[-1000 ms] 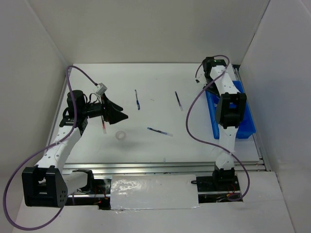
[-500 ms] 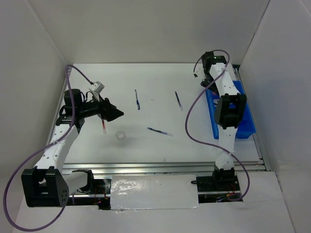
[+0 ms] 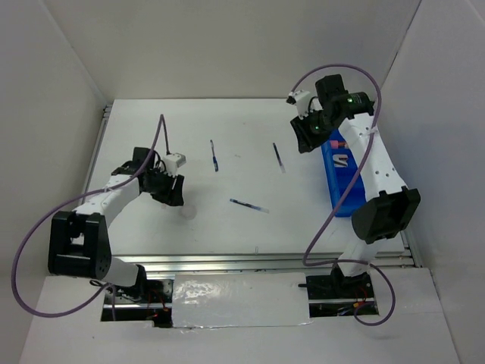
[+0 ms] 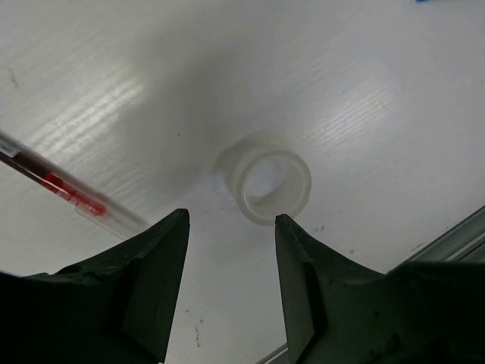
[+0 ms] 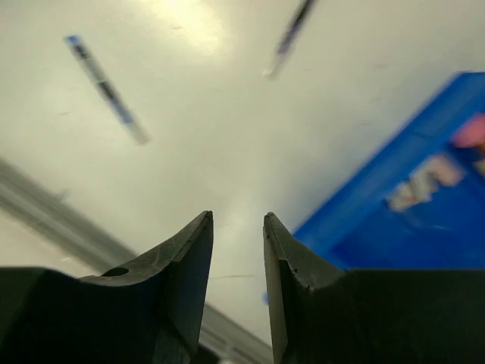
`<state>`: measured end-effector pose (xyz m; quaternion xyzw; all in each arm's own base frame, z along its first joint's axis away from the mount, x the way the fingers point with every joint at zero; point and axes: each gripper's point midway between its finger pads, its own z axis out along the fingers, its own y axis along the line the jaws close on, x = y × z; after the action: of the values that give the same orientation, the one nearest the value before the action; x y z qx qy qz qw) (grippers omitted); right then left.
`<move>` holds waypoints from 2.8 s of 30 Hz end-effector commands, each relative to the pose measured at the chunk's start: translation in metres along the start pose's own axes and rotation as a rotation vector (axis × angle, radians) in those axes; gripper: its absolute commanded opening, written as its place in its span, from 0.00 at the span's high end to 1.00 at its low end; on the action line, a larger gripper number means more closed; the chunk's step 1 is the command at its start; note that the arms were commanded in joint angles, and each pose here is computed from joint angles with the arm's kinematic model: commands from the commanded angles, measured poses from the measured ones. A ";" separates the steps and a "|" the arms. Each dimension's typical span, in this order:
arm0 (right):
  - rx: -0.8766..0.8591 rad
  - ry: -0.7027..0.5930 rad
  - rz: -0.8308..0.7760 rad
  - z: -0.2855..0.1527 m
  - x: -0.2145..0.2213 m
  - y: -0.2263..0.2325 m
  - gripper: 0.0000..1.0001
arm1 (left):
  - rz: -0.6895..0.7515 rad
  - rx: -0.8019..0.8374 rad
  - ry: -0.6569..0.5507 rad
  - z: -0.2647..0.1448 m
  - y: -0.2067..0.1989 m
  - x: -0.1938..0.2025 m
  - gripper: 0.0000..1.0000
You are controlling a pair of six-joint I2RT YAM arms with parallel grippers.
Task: Sort the stationery into containers
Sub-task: Grab a piece of stationery with the left arm, then pass the stationery from the left arm to the right, then place the stationery into the container
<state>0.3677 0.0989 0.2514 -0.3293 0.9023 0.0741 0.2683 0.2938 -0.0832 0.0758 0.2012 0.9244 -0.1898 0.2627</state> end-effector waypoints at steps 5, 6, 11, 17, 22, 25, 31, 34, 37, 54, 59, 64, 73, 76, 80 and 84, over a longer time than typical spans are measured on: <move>-0.317 -0.101 0.187 0.004 -0.001 0.066 0.60 | 0.102 -0.057 0.102 0.017 0.003 0.005 0.39; -0.331 -0.100 0.192 0.004 0.000 0.070 0.60 | 0.105 -0.067 0.115 0.019 0.003 0.008 0.40; -0.328 -0.137 0.202 0.000 -0.001 0.073 0.60 | 0.134 -0.115 0.161 0.033 0.004 0.014 0.45; -0.391 -0.171 0.241 0.001 -0.002 0.098 0.59 | 0.133 -0.142 0.195 0.048 0.003 0.019 0.59; -0.458 -0.246 0.262 0.012 -0.004 0.130 0.55 | 0.090 -0.102 0.146 0.047 -0.008 0.004 0.80; -0.551 -0.256 0.302 0.016 -0.012 0.155 0.45 | 0.065 -0.028 0.005 0.027 -0.030 -0.031 0.86; -0.656 -0.245 0.308 0.021 -0.042 0.202 0.35 | 0.052 0.035 -0.255 -0.029 -0.080 -0.099 0.88; -0.715 -0.222 0.312 0.028 -0.060 0.222 0.35 | 0.038 0.041 -0.305 -0.045 -0.096 -0.113 0.87; -0.787 -0.193 0.320 0.030 -0.077 0.239 0.35 | 0.025 0.057 -0.338 -0.057 -0.109 -0.122 0.85; -0.813 -0.143 0.265 0.063 -0.100 0.277 0.36 | 0.034 0.086 -0.378 -0.074 -0.128 -0.132 0.84; -0.795 -0.129 0.262 0.072 -0.099 0.277 0.45 | 0.036 0.103 -0.396 -0.079 -0.132 -0.135 0.83; -0.780 -0.141 0.254 0.072 -0.097 0.268 0.81 | 0.042 0.109 -0.402 -0.082 -0.134 -0.132 0.58; -0.513 -0.159 0.224 0.052 -0.059 0.161 0.94 | 0.072 0.012 -0.469 -0.103 -0.111 -0.133 0.01; -0.241 -0.119 0.167 0.038 -0.018 0.085 0.94 | 0.096 -0.014 -0.474 -0.106 -0.101 -0.130 0.01; 0.127 0.077 0.142 0.003 0.056 -0.005 0.94 | 0.103 -0.031 -0.435 -0.094 -0.093 -0.123 0.01; 0.346 0.236 0.200 -0.029 0.114 -0.076 0.93 | 0.097 -0.013 -0.394 -0.077 -0.091 -0.123 0.01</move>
<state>0.3585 0.0362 0.2269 -0.1782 0.9416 0.0281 0.2843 0.3079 -0.1540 0.2336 0.1896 0.8483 -0.2026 0.4510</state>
